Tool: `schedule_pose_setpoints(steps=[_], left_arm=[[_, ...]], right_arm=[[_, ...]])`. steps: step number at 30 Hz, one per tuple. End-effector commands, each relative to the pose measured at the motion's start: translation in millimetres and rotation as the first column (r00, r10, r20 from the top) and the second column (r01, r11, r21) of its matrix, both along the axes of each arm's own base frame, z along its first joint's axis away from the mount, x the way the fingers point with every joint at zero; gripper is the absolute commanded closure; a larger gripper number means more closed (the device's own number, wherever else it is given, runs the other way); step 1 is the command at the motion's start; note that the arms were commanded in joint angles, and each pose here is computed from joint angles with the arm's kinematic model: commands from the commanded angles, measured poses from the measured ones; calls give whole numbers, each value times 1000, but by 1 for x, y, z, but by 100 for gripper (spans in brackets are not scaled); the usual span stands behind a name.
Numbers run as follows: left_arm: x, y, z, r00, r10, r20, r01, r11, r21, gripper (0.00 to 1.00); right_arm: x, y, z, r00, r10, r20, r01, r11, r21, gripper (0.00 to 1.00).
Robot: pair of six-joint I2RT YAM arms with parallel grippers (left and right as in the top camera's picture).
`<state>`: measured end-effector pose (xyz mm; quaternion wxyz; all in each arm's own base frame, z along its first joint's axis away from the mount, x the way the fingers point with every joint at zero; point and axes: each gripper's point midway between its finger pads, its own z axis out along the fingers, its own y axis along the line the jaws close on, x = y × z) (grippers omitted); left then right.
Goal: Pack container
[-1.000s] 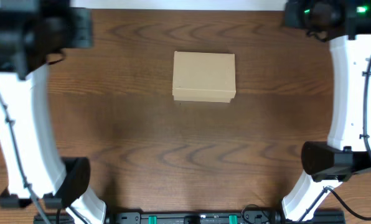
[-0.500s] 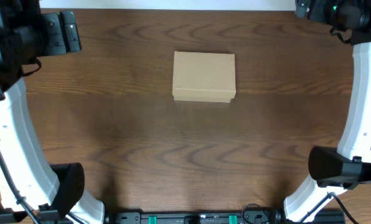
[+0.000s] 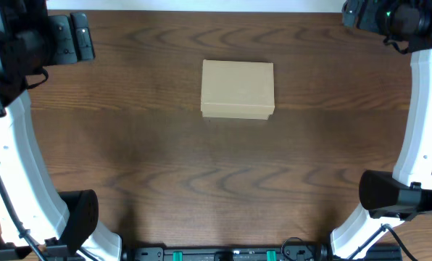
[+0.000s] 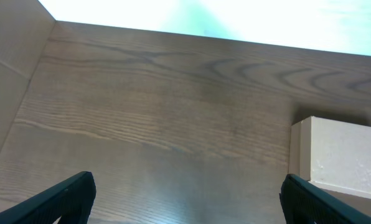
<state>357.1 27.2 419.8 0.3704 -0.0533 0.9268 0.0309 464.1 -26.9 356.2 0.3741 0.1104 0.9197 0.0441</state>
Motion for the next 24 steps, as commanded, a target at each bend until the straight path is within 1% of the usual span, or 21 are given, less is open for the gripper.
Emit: schedule_pose_setpoints(steps=[1, 20, 24], left_arm=[[-6, 3, -4, 1000, 14, -25, -14, 1000, 11, 5], [-6, 4, -4, 1000, 14, -25, -14, 1000, 11, 5], [-6, 3, -4, 1000, 14, -25, -14, 1000, 11, 5]], right_arm=[[-4, 0, 9, 1000, -2, 21, 2, 1000, 1, 1], [-4, 2, 8, 1000, 2, 16, -2, 1000, 1, 1], [-11, 4, 16, 999, 8, 33, -8, 1000, -16, 1]])
